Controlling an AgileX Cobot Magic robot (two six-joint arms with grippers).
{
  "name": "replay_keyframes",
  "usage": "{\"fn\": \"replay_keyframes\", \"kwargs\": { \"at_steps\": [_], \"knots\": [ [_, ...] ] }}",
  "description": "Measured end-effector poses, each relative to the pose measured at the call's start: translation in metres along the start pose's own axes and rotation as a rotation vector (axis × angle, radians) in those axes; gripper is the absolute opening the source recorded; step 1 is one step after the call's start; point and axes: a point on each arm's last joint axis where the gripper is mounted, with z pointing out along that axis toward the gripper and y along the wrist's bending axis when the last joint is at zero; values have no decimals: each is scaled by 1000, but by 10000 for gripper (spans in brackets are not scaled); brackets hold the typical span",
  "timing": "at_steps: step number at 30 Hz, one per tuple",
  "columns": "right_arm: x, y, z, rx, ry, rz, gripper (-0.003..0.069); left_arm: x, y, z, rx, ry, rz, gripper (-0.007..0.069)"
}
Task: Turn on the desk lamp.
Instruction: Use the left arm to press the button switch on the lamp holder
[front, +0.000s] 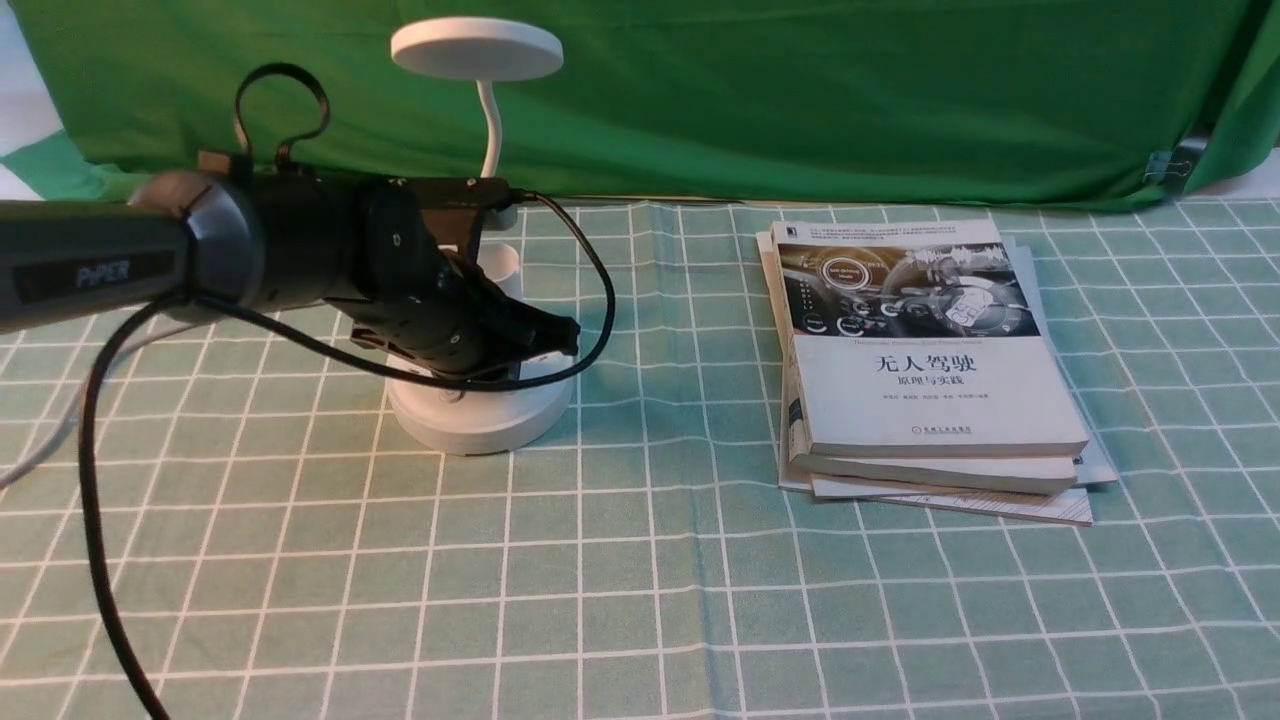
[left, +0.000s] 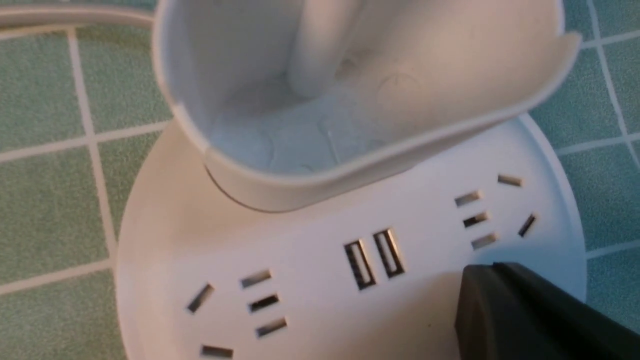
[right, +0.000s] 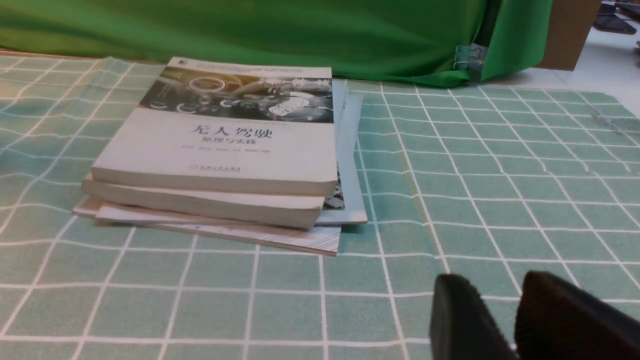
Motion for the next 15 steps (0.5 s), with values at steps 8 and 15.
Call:
{"fn": "replay_keyframes", "kwargs": {
  "at_steps": [8, 15],
  "knots": [
    [0, 0, 0, 0, -1, 0, 239, -3, -1, -3, -5, 6, 20, 1],
    [0, 0, 0, 0, -1, 0, 239, -9, -3, -17, 4, -10, 19, 1]
  ]
}}
